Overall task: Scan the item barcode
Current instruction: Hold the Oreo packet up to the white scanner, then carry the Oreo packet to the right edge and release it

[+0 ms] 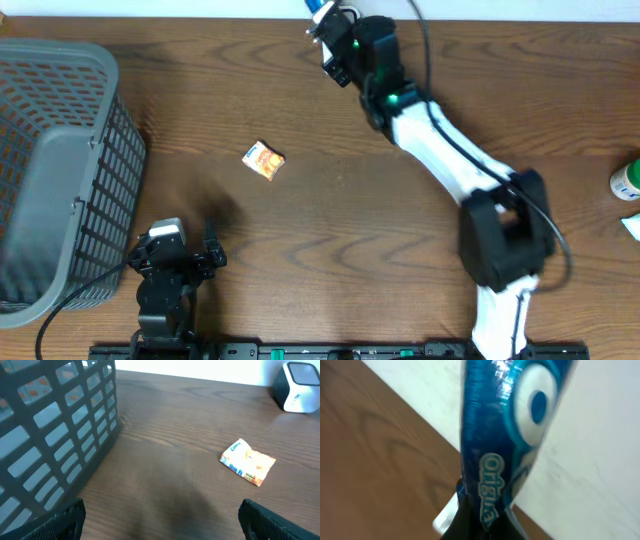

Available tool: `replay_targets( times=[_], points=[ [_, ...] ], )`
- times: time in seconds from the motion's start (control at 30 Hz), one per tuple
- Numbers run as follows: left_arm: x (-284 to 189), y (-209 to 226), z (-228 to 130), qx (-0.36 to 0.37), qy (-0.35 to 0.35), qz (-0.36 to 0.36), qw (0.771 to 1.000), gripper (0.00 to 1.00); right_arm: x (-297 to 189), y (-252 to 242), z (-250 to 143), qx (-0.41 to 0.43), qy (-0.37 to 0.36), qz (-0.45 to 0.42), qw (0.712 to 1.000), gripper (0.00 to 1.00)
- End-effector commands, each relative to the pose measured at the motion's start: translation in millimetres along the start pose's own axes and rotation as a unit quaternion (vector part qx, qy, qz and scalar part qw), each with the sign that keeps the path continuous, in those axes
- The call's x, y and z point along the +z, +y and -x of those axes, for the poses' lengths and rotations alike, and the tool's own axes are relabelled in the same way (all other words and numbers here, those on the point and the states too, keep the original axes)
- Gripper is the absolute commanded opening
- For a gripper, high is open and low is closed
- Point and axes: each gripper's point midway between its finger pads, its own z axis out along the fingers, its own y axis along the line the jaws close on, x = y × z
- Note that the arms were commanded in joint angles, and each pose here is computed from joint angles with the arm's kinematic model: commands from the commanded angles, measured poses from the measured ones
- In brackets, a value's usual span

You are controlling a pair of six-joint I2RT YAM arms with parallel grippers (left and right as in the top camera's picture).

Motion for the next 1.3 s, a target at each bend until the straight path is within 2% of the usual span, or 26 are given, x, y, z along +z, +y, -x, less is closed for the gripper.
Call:
replay_targets(
  times=[0.0, 0.3, 0.67, 0.77, 0.97, 1.1, 1.17, 1.27],
  points=[
    [2, 0, -12, 0.000, 0.020, -0.001, 1.000, 0.98, 36, -25, -5, -0.065, 0.007, -0.049, 0.997, 0.01],
    [2, 0, -12, 0.000, 0.020, -0.001, 1.000, 0.98, 97, -27, -41, -0.088, 0.036, -0.063, 0.993, 0.01],
    [2, 0, -12, 0.000, 0.020, -0.001, 1.000, 0.98, 104, -14, -50, -0.091, 0.047, -0.051, 0.993, 0.01],
    [2, 0, -12, 0.000, 0.020, -0.001, 1.000, 0.98, 100, -13, -54, -0.066, 0.071, -0.043, 0.994, 0.01],
    [2, 0, -12, 0.000, 0.020, -0.001, 1.000, 0.98, 61, -24, -37, -0.022, 0.138, -0.010, 0.990, 0.01],
    [2, 0, -12, 0.000, 0.020, -0.001, 1.000, 0.98, 5, -42, -26, 0.014, 0.201, 0.011, 0.979, 0.01],
    [2, 0, -12, 0.000, 0.020, -0.001, 1.000, 0.98, -24, -59, -26, 0.040, 0.232, -0.006, 0.972, 0.01],
    [2, 0, -12, 0.000, 0.020, -0.001, 1.000, 0.98, -72, -99, -38, 0.098, 0.290, -0.076, 0.949, 0.01]
  ],
)
